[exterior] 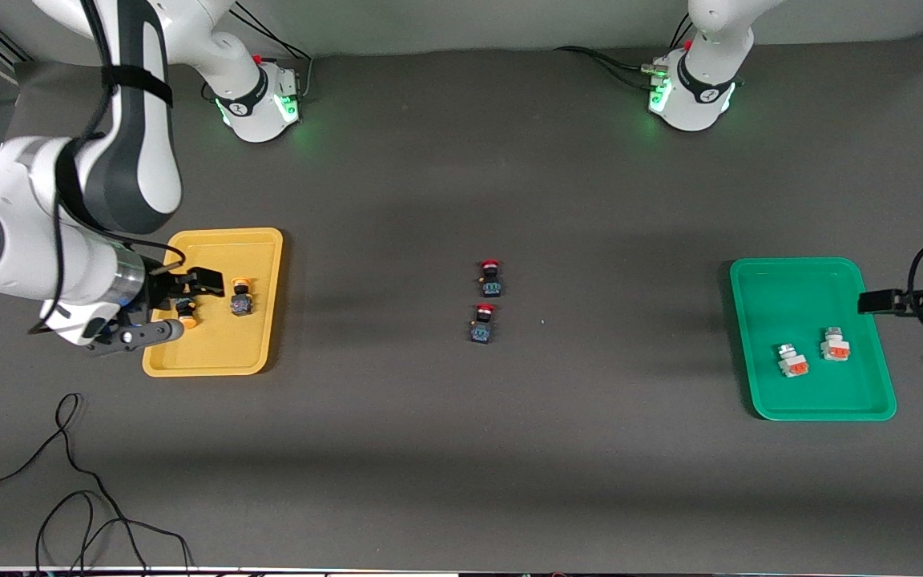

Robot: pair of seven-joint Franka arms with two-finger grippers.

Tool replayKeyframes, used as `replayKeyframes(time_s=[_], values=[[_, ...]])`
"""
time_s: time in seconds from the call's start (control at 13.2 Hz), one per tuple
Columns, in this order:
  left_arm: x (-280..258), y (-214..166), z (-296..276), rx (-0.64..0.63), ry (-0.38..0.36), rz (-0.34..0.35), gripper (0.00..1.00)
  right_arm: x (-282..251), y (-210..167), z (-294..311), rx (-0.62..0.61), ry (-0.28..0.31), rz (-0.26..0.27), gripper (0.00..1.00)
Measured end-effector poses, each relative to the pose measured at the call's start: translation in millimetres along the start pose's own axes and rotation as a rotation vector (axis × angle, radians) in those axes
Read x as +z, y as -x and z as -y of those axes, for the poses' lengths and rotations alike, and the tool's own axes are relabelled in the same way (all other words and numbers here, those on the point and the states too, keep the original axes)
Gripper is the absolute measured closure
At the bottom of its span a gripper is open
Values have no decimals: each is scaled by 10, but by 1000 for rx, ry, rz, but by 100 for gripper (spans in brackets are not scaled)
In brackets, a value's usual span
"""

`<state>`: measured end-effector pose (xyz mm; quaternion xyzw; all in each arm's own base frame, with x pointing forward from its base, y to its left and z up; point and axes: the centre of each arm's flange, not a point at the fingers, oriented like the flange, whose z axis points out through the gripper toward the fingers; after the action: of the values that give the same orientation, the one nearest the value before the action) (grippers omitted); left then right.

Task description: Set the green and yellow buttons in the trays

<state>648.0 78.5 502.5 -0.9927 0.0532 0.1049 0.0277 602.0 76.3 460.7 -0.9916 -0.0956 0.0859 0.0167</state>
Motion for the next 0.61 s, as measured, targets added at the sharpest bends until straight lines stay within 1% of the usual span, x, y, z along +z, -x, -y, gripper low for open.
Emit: replayKeyframes(time_s=[0.23, 0.38, 0.53, 0.61], values=[[-332, 73, -98, 14, 30, -23, 0, -298, 23, 39, -11, 46, -2, 0], [-532, 123, -234, 39, 40, -34, 0, -435, 61, 44, 21, 85, -12, 0], [-671, 173, -340, 54, 40, -30, 0, -529, 121, 136, 57, 88, -18, 0], [-688, 177, -356, 56, 39, -30, 0, -564, 163, 152, 75, 78, -16, 0]])
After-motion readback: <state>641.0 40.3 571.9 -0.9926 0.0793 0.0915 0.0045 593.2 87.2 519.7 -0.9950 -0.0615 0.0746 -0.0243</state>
